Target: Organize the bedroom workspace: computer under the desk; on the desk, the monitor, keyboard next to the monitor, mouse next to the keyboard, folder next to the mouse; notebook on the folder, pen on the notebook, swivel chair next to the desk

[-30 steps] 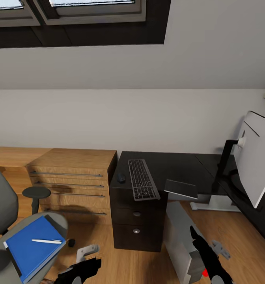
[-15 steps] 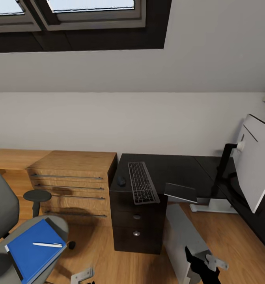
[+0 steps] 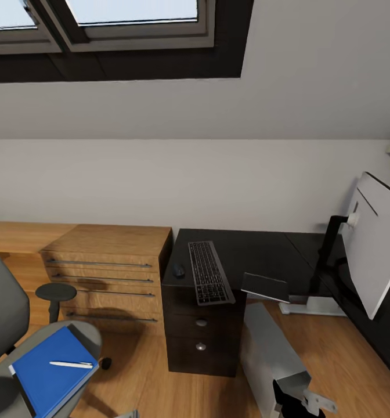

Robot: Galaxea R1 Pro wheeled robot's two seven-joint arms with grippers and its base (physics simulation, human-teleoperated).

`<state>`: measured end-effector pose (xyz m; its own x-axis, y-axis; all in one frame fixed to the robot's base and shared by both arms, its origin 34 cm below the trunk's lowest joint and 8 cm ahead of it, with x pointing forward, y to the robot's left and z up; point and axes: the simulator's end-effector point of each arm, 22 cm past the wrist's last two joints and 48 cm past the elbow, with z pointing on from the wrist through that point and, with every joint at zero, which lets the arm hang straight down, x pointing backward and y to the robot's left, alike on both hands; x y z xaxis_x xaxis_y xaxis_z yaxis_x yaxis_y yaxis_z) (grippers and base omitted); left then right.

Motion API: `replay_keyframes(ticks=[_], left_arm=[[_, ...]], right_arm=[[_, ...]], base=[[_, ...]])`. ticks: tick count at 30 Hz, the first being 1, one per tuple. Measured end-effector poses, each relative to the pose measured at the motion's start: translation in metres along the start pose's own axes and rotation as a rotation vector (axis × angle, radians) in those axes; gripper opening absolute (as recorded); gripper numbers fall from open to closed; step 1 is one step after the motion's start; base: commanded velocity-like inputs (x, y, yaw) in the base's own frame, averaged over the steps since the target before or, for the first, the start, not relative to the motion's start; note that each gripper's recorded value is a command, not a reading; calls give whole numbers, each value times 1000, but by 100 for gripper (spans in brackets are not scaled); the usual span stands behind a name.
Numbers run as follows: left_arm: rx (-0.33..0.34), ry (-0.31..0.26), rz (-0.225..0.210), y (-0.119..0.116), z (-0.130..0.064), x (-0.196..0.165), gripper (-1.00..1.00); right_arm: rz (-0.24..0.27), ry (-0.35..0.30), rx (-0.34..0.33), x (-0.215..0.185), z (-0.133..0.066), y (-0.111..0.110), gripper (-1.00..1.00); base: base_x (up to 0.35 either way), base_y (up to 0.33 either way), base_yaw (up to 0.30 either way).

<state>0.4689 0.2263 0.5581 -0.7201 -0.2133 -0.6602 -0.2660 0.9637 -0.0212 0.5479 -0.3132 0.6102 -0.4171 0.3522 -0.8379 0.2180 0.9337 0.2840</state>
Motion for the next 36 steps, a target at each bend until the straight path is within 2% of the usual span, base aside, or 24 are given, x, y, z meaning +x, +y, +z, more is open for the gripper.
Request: replay_keyframes(ticks=[11,17,21,36], left_arm=[[-11,14,2,5,1,7,100],[-21,34,11,10,2,17,100],[-24,40,16,12,2,20,100],[-20,43,15,8,2,22,100]], right_arm=[[8,16,3,9,-1,1,100],[4,-3,4,6,-2,1,100],[0,4,5,13,-3,1,100],[-11,14,-4,18,-4,4,100]], base=[[0,0,0],[0,0,0],[0,248,-30],[0,22,-284]])
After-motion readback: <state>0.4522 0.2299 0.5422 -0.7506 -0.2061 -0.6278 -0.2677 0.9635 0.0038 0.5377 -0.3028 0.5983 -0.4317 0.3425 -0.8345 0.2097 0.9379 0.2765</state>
